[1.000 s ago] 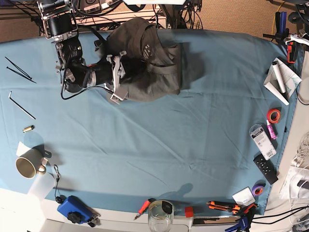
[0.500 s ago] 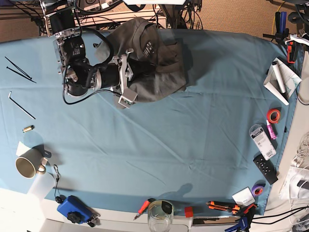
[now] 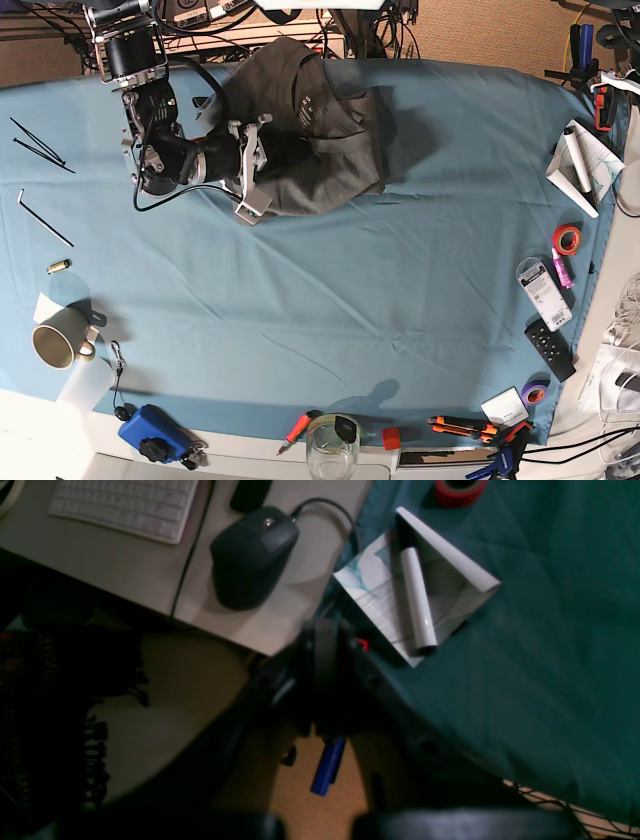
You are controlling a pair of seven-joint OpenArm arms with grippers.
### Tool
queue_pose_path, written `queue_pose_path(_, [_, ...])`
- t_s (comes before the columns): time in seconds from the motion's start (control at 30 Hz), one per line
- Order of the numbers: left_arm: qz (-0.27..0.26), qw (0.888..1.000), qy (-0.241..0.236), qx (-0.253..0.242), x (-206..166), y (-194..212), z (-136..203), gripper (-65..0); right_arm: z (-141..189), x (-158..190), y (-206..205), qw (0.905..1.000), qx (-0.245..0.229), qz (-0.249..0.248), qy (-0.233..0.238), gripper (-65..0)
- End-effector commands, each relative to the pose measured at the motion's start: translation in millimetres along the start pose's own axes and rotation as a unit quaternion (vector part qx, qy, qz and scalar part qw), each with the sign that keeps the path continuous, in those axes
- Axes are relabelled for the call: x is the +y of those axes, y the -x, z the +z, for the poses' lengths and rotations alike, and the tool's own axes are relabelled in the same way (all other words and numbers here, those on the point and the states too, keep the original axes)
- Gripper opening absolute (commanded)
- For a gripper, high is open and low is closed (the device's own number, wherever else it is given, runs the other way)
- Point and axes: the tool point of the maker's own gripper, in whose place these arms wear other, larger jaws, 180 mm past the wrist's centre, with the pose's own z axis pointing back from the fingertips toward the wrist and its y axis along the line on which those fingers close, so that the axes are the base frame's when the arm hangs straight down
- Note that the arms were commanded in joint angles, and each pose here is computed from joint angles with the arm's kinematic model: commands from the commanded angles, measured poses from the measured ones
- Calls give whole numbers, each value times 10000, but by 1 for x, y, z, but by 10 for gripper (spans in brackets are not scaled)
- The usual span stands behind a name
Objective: Fold the T-shirt properly
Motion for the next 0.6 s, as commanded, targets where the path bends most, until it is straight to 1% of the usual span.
queue_pose_path(0.0, [-76, 9998, -34, -168, 2, -9, 3, -650, 9, 4, -15, 9996, -117, 237, 19, -650])
queue_pose_path(0.1, [-66, 9998, -18, -178, 2, -9, 3, -650, 16, 24, -35, 9967, -275, 769, 7, -650])
queue_pose_path(0.17, [-5, 9997, 72, -214, -2, -11, 3, -650, 24, 37, -50, 9922, -432, 1168, 86, -650])
queue_pose_path(0.23, [49, 9995, 179, -257, -5, -12, 3, -650, 37, 38, -63, 9869, -587, 1454, 370, -650])
queue_pose_path(0.27, [-3, 9994, 229, -263, -7, -12, 3, -650, 45, 35, -69, 9846, -713, 1506, 528, -650])
queue_pose_path(0.4, [-36, 9990, 325, -296, -11, -14, 4, -650, 79, 17, -87, 9771, -1291, 1377, 987, -650])
queue_pose_path(0.5, [52, 9982, 457, -374, -15, -17, 4, -650, 106, 1, -93, 9698, -1605, 1228, 1364, -650])
queue_pose_path(0.57, [9, 9975, 577, -404, -20, -18, 5, -650, 125, -9, -93, 9642, -1805, 1093, 1605, -650])
